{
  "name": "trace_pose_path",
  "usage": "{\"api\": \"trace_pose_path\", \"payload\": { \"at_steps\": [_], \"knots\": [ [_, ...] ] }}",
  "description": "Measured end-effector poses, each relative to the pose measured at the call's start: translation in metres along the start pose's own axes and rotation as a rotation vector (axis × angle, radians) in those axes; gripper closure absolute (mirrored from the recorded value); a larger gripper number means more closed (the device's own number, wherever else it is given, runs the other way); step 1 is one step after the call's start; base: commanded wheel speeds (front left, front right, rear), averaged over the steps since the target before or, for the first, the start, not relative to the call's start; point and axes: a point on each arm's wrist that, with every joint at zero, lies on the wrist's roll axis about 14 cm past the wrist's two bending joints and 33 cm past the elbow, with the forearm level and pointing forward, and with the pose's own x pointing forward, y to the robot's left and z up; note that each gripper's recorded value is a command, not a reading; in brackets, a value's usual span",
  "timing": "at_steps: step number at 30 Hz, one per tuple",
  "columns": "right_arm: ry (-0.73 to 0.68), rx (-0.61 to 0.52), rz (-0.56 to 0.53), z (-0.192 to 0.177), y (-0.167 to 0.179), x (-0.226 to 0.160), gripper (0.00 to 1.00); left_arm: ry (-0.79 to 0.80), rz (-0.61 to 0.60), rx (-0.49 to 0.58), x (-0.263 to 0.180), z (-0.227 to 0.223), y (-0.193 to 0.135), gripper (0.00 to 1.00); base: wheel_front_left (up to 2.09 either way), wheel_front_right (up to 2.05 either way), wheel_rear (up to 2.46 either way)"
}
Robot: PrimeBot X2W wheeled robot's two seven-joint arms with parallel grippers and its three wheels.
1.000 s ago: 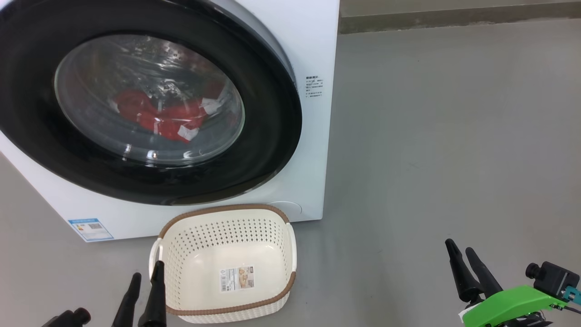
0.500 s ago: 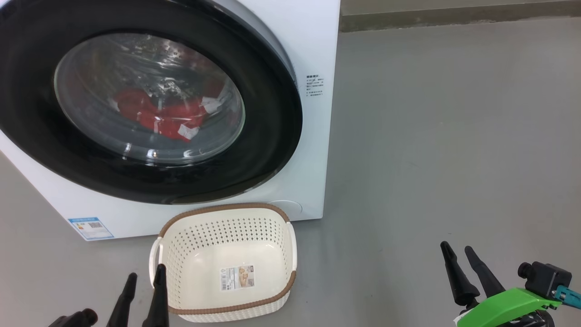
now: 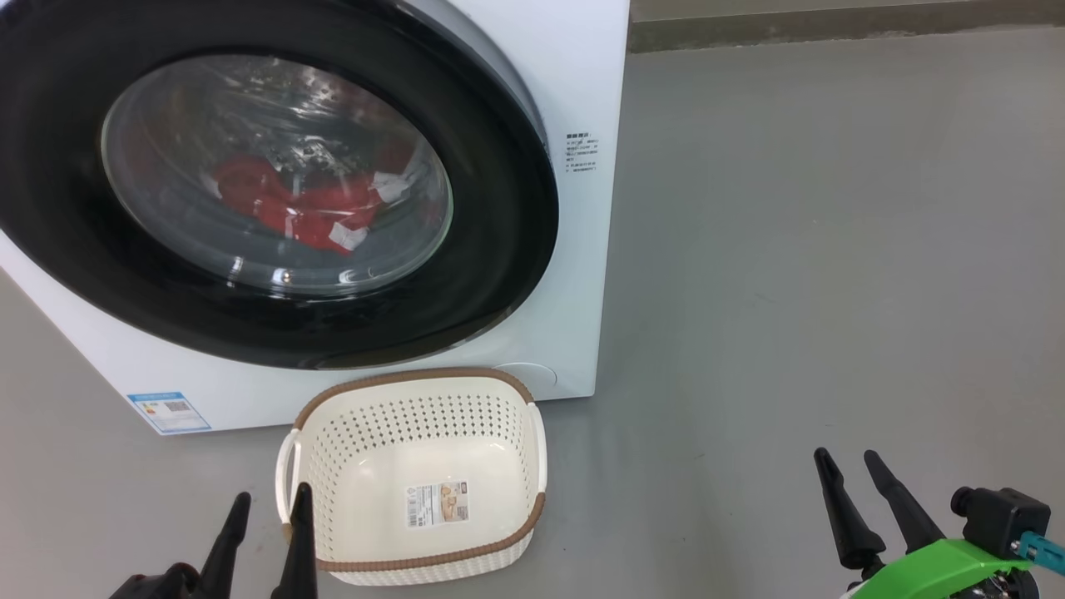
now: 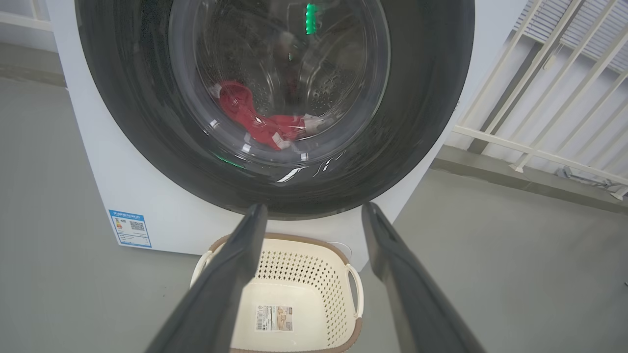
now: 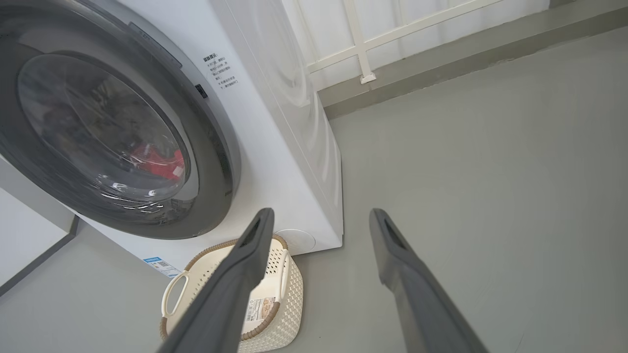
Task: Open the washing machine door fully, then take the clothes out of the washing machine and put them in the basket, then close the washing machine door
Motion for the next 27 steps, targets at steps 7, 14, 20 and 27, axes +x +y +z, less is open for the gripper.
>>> {"api": "trace_pose_path", "payload": {
  "at_steps": [7,14,20,27],
  "knots": [
    [-0.013,-0.063,-0.009,0.002,-0.006,-0.004,0.00,-0.016,-0.010,0.074,-0.001,0.002,-0.001,0.00,0.00,0.00,0.00],
    [-0.011,-0.129,-0.025,0.000,-0.015,-0.013,0.00,-0.015,-0.005,0.137,-0.007,-0.001,0.004,0.00,0.00,0.00,0.00],
    [-0.034,-0.178,-0.023,0.006,-0.016,-0.015,0.00,-0.013,-0.018,0.175,-0.008,-0.004,0.005,0.00,0.00,0.00,0.00],
    [-0.033,-0.243,-0.019,0.003,-0.017,-0.022,0.00,-0.005,-0.043,0.250,-0.012,-0.008,0.004,0.00,0.00,0.00,0.00]
  ]
}}
